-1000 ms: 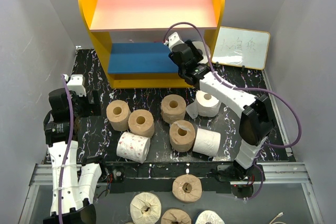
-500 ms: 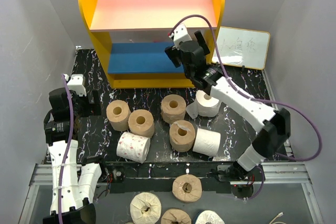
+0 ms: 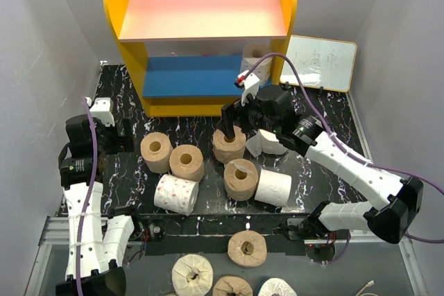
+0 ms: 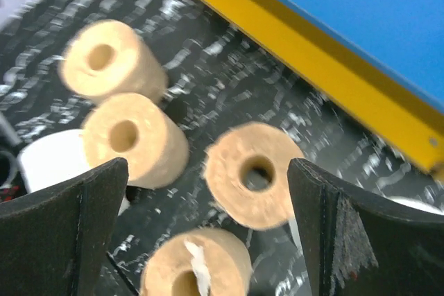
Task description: Place and organize the paper towels onto the shelf
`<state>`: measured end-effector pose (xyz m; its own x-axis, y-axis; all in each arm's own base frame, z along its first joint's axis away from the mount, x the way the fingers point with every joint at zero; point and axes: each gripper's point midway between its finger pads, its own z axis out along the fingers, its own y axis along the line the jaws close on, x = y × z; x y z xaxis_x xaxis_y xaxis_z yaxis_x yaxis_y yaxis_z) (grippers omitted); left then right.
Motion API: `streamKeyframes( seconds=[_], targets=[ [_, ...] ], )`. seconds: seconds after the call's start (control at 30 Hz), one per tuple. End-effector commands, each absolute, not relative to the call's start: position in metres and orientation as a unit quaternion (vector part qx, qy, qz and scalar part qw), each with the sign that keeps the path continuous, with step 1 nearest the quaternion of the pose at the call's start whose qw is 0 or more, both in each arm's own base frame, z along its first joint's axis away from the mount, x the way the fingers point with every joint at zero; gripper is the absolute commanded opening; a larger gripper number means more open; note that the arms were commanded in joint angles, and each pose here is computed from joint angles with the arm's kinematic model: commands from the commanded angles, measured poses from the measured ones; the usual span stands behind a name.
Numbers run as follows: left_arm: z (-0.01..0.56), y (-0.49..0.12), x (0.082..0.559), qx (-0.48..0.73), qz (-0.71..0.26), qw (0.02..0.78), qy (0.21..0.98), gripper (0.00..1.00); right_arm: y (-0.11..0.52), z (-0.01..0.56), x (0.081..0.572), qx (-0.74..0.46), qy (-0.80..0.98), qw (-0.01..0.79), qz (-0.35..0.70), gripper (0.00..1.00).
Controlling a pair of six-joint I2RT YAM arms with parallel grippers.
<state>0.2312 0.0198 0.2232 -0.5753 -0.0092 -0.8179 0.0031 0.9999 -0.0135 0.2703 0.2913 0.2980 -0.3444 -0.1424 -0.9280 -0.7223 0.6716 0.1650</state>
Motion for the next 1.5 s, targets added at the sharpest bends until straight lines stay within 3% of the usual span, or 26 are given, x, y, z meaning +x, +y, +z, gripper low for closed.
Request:
streamKeyframes(
  seconds=[0.0, 0.13, 0.23, 0.3, 0.4, 0.87, 1.1, 1.47],
  targets=[
    [0.227, 0.021, 0.233, -0.001, -0.005, 0.470, 0.883, 0.99, 0.237, 0.288, 0.302, -0.184, 0.822, 0.518, 0.149, 0.99],
    [0.226, 0.022, 0.233, -0.004, -0.003, 0.468, 0.884, 0.99, 0.173, 0.261, 0.320, -0.148, 0.855, 0.495, -0.055, 0.95],
    [0.225, 0.022, 0.234, -0.004, -0.003, 0.466, 0.885, 0.99, 0.152, 0.246, 0.319, -0.160, 0.856, 0.478, -0.119, 0.93],
    [0.224, 0.022, 0.234, -0.004, -0.004, 0.464, 0.886, 0.99, 0.158, 0.229, 0.313, -0.214, 0.857, 0.455, -0.112, 0.86],
    [0.223, 0.022, 0.235, -0.005, -0.004, 0.462, 0.887, 0.99, 0.162, 0.228, 0.308, -0.231, 0.848, 0.467, -0.094, 0.85],
    [0.222, 0.023, 0.235, -0.005, -0.004, 0.461, 0.887, 0.99, 0.174, 0.174, 0.319, -0.171, 0.891, 0.408, -0.105, 0.73],
    [0.223, 0.022, 0.235, -0.005, -0.004, 0.462, 0.887, 0.99, 0.177, 0.150, 0.330, -0.132, 0.909, 0.384, -0.098, 0.61],
    [0.223, 0.022, 0.235, -0.004, -0.005, 0.462, 0.887, 0.99, 0.161, 0.124, 0.339, -0.095, 0.919, 0.361, -0.128, 0.59]
  ],
)
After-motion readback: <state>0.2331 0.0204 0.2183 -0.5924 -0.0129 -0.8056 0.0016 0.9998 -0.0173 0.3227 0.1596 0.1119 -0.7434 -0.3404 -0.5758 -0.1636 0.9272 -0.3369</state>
